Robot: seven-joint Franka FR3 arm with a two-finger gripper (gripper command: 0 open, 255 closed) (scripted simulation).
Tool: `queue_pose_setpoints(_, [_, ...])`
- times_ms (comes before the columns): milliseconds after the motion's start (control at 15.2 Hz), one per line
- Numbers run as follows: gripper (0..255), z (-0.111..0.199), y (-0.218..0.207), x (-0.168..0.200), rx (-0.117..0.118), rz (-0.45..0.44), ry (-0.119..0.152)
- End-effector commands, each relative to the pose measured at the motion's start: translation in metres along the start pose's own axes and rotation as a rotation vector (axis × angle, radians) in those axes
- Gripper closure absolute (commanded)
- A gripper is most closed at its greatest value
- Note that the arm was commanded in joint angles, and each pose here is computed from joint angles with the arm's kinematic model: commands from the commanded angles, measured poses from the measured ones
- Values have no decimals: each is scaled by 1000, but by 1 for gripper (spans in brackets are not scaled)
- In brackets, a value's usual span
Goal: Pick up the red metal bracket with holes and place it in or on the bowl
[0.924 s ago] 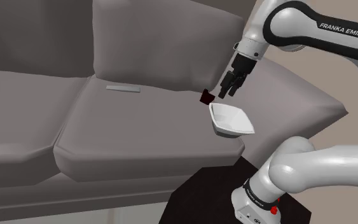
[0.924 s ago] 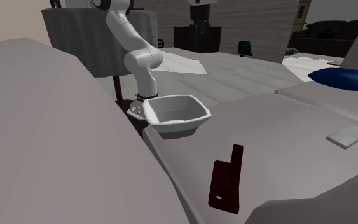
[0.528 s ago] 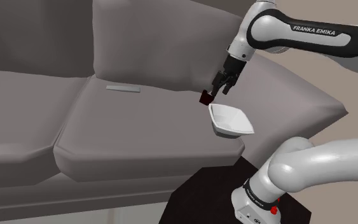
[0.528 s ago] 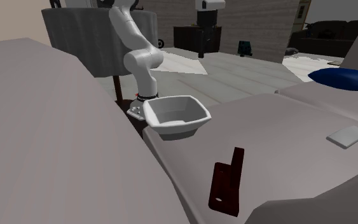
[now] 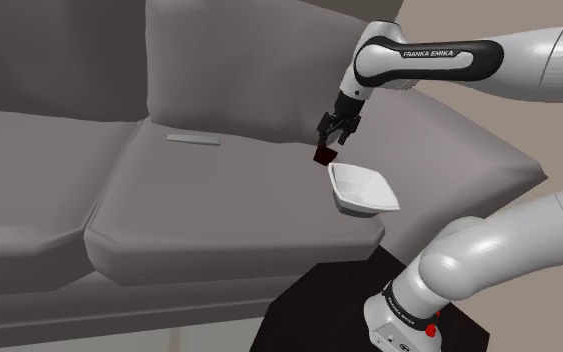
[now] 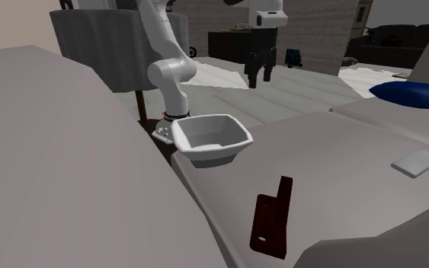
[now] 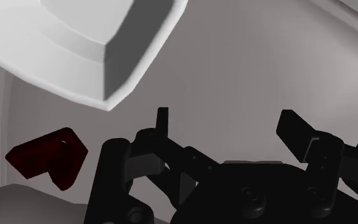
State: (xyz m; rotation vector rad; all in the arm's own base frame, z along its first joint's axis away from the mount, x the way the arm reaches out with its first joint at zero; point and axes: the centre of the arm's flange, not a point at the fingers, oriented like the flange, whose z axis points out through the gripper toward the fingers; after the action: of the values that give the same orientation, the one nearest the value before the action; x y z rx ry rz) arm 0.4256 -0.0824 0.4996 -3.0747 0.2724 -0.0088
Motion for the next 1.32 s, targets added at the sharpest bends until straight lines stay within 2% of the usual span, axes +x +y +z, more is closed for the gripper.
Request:
queue_pose_setpoints(0, [0,11,12,17,-18,33,6])
queue_pose_setpoints(1254, [0,86,160,178,-181,340,54])
